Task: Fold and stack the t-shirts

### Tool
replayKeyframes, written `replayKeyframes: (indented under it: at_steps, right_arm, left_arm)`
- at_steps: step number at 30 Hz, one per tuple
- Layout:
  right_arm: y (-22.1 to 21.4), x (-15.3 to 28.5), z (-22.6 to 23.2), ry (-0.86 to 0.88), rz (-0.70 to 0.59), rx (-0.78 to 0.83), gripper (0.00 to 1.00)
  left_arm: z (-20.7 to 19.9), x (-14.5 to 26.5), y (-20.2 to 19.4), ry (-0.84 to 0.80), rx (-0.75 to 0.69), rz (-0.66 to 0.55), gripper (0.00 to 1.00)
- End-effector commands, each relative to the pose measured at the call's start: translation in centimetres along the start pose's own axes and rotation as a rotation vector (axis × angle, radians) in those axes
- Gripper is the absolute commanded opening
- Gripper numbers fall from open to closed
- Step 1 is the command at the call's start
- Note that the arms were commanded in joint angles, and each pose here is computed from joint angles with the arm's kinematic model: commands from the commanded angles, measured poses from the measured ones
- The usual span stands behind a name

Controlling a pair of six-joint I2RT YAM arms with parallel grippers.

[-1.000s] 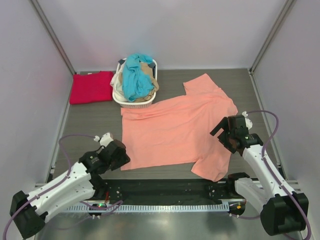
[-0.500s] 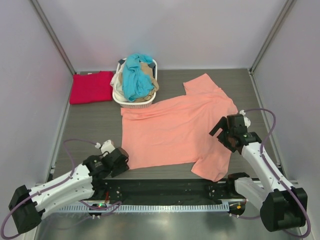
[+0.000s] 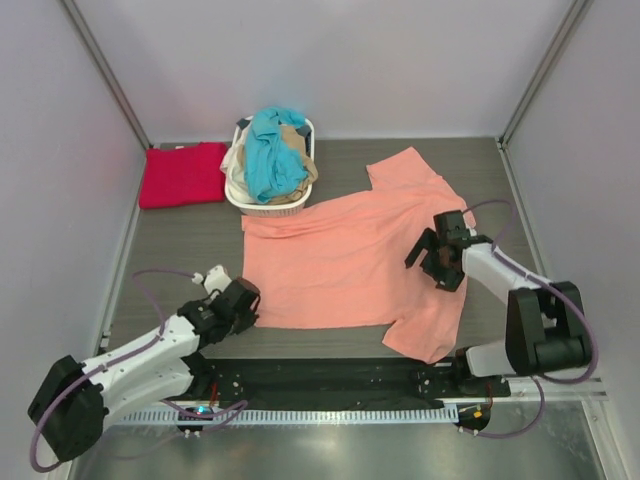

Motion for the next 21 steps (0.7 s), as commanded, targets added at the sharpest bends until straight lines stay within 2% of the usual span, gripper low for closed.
replayKeyframes:
  at_steps: [1,6,9,10,11,12,13,16,17,21]
  right_arm:
    - [3.0,-0.8,3.3,0.047,-0.074,0.031,0.98]
    - [6.3,-4.0,6.4,-0.007,-0.088,0.048,0.99]
    - [9.5,-4.8,10.0,0.039,-0.124,0.076,0.99]
    - [10.0,-6.4,10.4,0.022,-0.103,0.097,0.98]
    - [12.4,-5.7,13.1,0.086,-0.15,0.111,0.98]
    - [13.0,-5.8,14.1,0.113,-0.13,0.129,0.97]
    - [13.5,-5.9,14.7,0.123,-0.117,0.163,0.97]
    - [15.7,-2.4,16.8,0.209,-0.196,0.192,0.97]
    - [16.0,0.3,17.0,0.244,-0.24,0.19,0.97]
    - [14.4,5.4,13.3,0.213,-0.318,0.139,0.97]
  left_arm:
    - [1.6,-1.4,2.5,0.057,-0.001,-0.042,0.0]
    - [1.7,-2.3,5.8,0.035,0.043,-0.011,0.0]
    - [1.0,-3.0,8.4,0.018,0.079,-0.025,0.0]
    - [0.7,-3.3,9.4,0.003,0.073,-0.053,0.0]
    - [0.7,-4.2,9.6,0.019,0.071,-0.026,0.0]
    - [0.2,-4.3,11.2,0.0,0.089,-0.047,0.0]
    - [-0.3,-4.7,11.4,-0.026,0.084,-0.017,0.0]
    - [-1.4,-5.4,12.1,-0.068,0.082,0.0,0.0]
    - [-1.6,-5.4,12.1,-0.079,0.081,0.004,0.0]
    - [-1.1,-4.8,12.0,-0.081,0.076,-0.029,0.0]
Point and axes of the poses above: each gripper's point midway between its finger pads, its own x axis back along the fingers, its own z axis along the line the jaws close on, y = z × x, the point moved 5 cm from there along x, back along the fingers, and after that the axes turned 9 degrees about -x, right-handed, at the moved point
